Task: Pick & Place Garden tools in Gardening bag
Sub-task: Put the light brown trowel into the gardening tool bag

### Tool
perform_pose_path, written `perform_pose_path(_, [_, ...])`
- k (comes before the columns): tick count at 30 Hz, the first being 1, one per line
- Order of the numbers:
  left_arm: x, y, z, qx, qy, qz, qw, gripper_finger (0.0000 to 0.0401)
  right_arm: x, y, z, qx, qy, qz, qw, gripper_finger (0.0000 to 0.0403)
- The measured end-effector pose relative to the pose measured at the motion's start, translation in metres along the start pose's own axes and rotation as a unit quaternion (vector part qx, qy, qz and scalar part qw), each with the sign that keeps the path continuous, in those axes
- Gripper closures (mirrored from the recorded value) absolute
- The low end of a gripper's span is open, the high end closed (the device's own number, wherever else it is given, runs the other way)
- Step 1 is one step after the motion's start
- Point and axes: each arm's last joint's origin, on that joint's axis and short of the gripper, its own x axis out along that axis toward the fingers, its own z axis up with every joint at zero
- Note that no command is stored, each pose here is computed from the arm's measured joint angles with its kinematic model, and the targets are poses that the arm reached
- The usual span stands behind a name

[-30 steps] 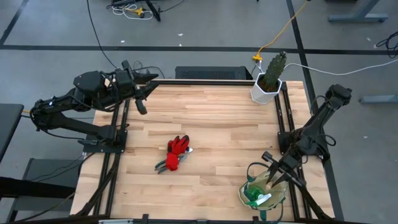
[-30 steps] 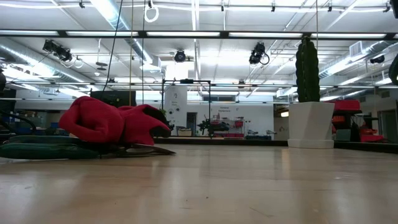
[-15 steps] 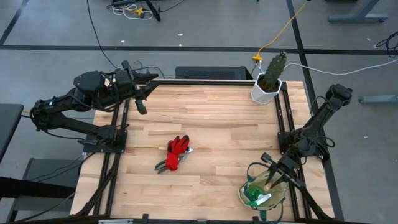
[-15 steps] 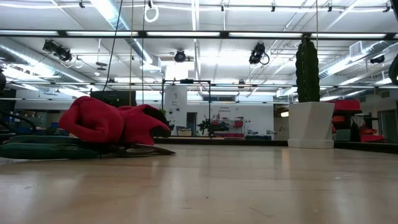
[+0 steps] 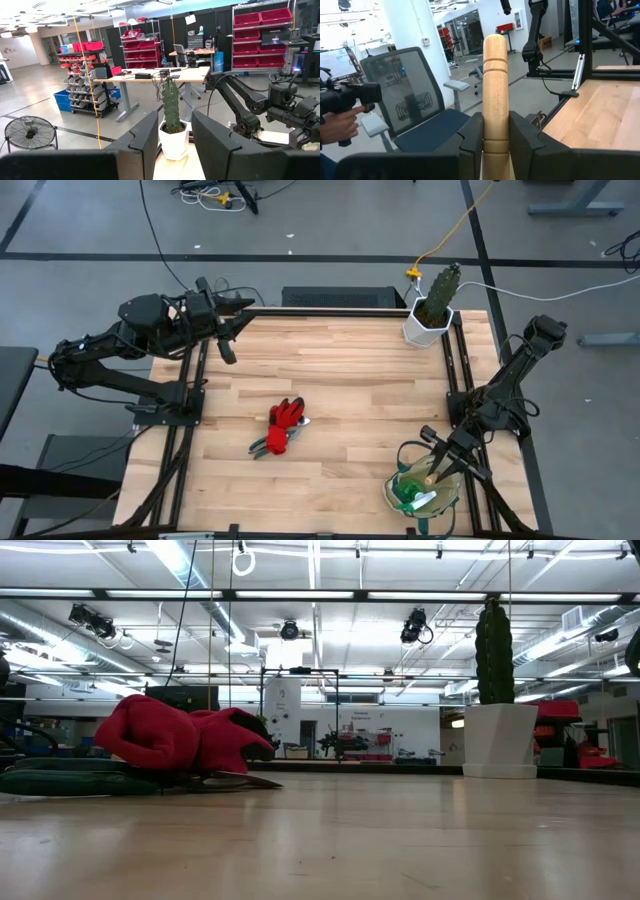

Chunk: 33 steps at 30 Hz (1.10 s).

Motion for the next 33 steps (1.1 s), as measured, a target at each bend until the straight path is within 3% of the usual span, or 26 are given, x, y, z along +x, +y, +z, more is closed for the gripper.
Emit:
perform_pose_path(21, [0.0000,0.0000,0.0000,0.000,0.000,0.000,1.000,0.0275,0.0000,0.0000,-0.0001,0.045,0.001,0.000,0.999,0.0310])
perform_pose_path(33, [0.0000,0.0000,0.0000,0.000,0.000,0.000,1.000,0.0275,-0.0001,-0.0020,-0.0027,0.077,0.009,-0.026,0.997,0.0200])
